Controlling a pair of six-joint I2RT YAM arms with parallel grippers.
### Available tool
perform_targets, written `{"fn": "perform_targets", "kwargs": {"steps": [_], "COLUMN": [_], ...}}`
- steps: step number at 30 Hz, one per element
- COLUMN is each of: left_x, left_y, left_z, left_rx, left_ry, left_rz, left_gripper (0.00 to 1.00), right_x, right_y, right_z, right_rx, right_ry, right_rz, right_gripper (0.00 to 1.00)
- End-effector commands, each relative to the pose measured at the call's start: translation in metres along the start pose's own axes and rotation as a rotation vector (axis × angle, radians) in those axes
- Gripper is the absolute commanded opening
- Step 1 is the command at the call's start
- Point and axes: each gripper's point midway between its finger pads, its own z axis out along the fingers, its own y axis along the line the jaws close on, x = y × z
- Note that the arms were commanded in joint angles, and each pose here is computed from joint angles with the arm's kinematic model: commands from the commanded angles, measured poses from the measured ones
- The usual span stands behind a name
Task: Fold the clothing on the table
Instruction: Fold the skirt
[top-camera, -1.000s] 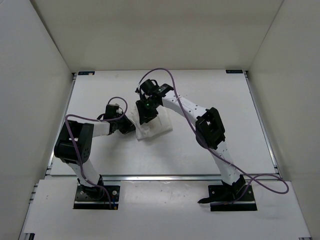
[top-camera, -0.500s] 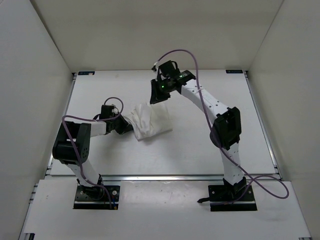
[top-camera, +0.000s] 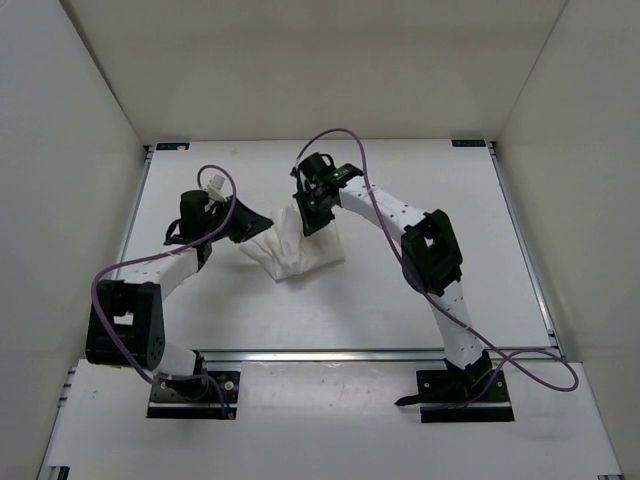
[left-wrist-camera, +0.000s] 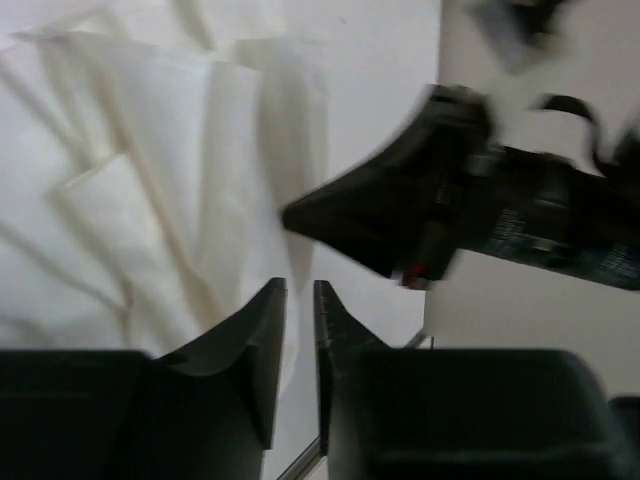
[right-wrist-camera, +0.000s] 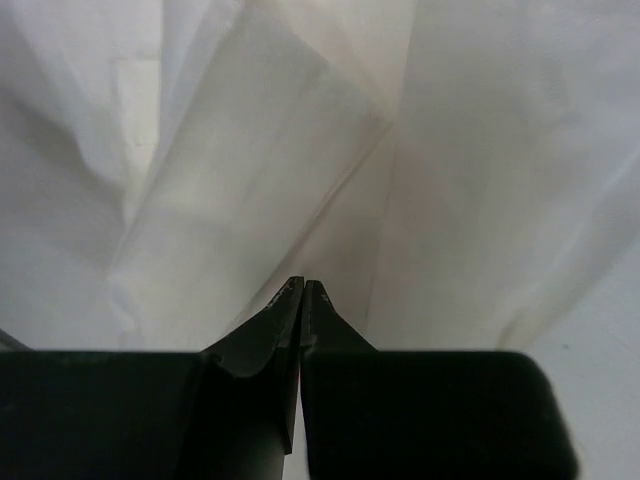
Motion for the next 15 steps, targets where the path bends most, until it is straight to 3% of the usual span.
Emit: {"fn": "perform_targets", "kwargs": {"steps": [1, 3, 5, 11, 15], "left_x": [0.008, 0.015, 0.022, 0.012, 0.010], "left_y": [-0.058, -0.064, -0.060, -0.036, -0.026], "left_z": [0.013, 0.025, 0.031, 0.031, 0.037], "left_rx": [0.202, 0.218, 0.207, 0.132, 0.109], "left_ry": [0.063, 0.075, 0.079, 0.013, 0.018], "left_rz": [0.077, 0.087, 0.073, 0.040, 0.015], "left_gripper": [0.32, 0.44, 0.50, 0.53, 0.46], "right_x": [-0.009, -0.012, -0.017, -0.039, -0.032], "right_y": [-0.004, -0.002, 0.000, 0.036, 0.027], "right_z": [0.000, 0.003, 0.006, 0.005, -0.003], "right_rx": [0.006, -0.016, -0.076, -0.247, -0.252], "right_ry": [-0.022, -0.030, -0.049, -0.114, -0.101], "right_rz": [-0.016, -0.006, 0.021, 0.024, 0.063], "right_gripper": [0.00, 0.00, 0.00, 0.00, 0.00]}}
